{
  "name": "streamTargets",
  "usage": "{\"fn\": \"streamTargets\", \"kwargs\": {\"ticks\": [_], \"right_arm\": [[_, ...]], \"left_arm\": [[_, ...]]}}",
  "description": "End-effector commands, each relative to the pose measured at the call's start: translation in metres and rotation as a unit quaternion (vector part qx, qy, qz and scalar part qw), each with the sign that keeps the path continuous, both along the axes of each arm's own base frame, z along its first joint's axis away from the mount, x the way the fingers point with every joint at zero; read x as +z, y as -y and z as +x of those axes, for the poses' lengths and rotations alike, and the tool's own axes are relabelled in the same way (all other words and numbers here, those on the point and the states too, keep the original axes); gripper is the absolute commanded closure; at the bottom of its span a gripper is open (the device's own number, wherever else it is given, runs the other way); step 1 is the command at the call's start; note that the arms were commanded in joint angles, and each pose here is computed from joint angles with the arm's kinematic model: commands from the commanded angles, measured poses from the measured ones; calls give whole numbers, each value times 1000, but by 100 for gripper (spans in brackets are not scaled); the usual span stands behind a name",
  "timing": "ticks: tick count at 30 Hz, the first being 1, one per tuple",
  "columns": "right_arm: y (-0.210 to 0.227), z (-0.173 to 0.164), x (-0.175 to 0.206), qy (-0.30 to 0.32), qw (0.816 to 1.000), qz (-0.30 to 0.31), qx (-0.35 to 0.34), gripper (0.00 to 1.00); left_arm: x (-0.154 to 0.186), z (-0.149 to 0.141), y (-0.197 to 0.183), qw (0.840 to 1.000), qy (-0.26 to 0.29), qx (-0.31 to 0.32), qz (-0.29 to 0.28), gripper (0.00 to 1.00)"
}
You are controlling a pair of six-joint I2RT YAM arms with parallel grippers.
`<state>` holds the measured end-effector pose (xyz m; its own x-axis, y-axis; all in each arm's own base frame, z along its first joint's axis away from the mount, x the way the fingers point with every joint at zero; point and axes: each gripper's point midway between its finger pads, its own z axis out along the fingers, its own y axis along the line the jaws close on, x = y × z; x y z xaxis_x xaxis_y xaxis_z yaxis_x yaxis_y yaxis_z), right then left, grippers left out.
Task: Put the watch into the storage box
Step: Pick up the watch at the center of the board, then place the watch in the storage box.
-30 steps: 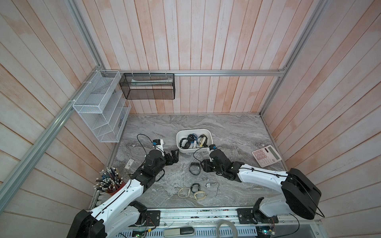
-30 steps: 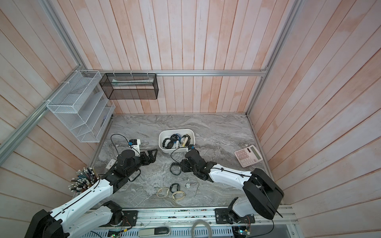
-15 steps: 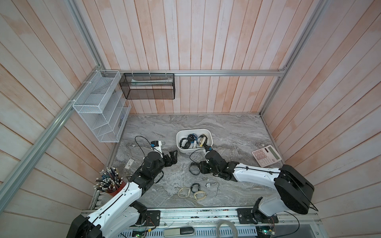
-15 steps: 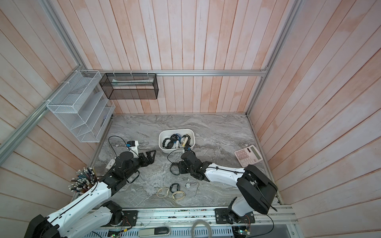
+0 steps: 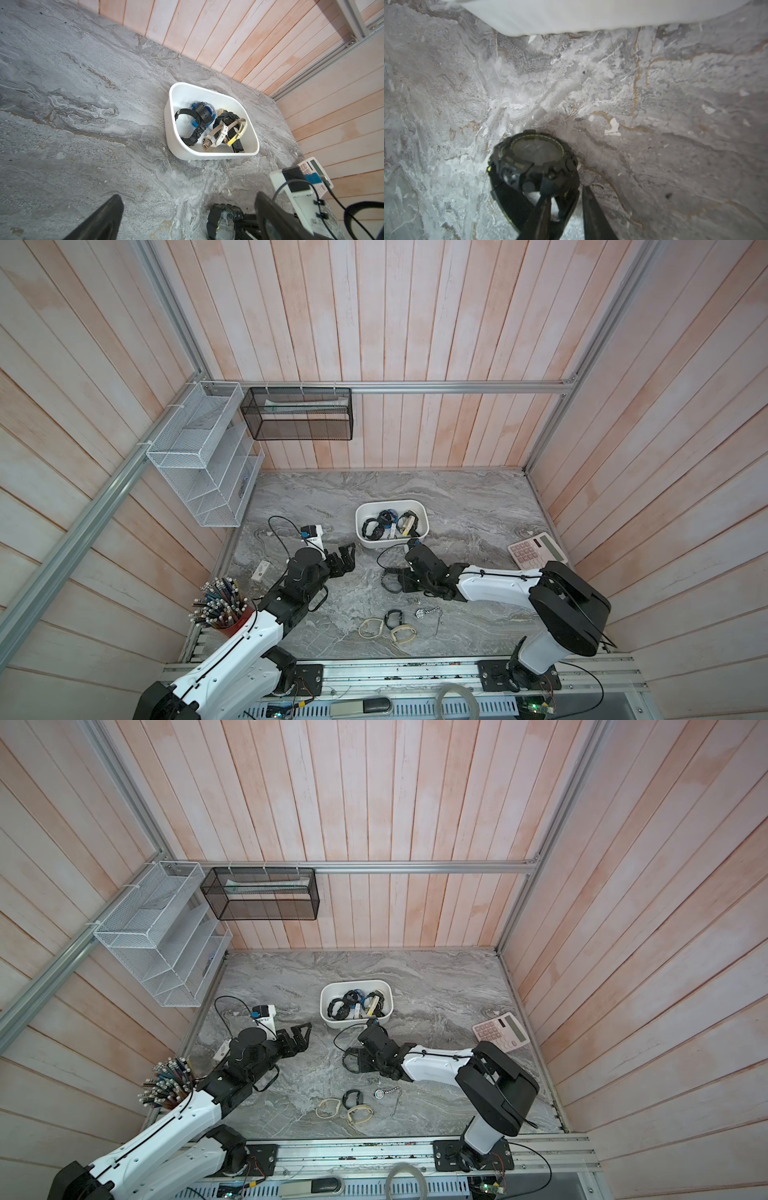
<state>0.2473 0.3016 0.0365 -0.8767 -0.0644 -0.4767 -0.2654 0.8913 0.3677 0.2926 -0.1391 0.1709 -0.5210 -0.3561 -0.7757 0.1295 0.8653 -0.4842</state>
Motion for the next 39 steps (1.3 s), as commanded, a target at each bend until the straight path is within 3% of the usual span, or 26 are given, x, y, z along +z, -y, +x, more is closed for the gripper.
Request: {"fn": "streamTargets", "kwargs": {"ticks": [1,6,16,20,27,33,39], "right_arm": [[-8,-1,0,-9,1000,0,7,83],[-4,2,7,5,1000,-2,2,100],[18,27,54,88,993,-80,-6,100],[26,51,90,139,983,-116,-5,100],[34,111,138,208,971,-113,-21,100],[49,161,149,217,967,-124,-41,100],[48,190,141,217,966,-134,-38,100]], "left_arm": [[-9,-3,-7,1000,-11,12,9,0],[-10,-3,-8,1000,-11,13,10,0],[-12,-5,-9,1000,-13,13,14,0],[-12,-8,-12,1000,-13,15,15,0],[-15,-15,-17,1000,-14,21,11,0],[-15,-18,-18,1000,-17,20,9,0],[-19,-20,-17,1000,-23,20,3,0]]}}
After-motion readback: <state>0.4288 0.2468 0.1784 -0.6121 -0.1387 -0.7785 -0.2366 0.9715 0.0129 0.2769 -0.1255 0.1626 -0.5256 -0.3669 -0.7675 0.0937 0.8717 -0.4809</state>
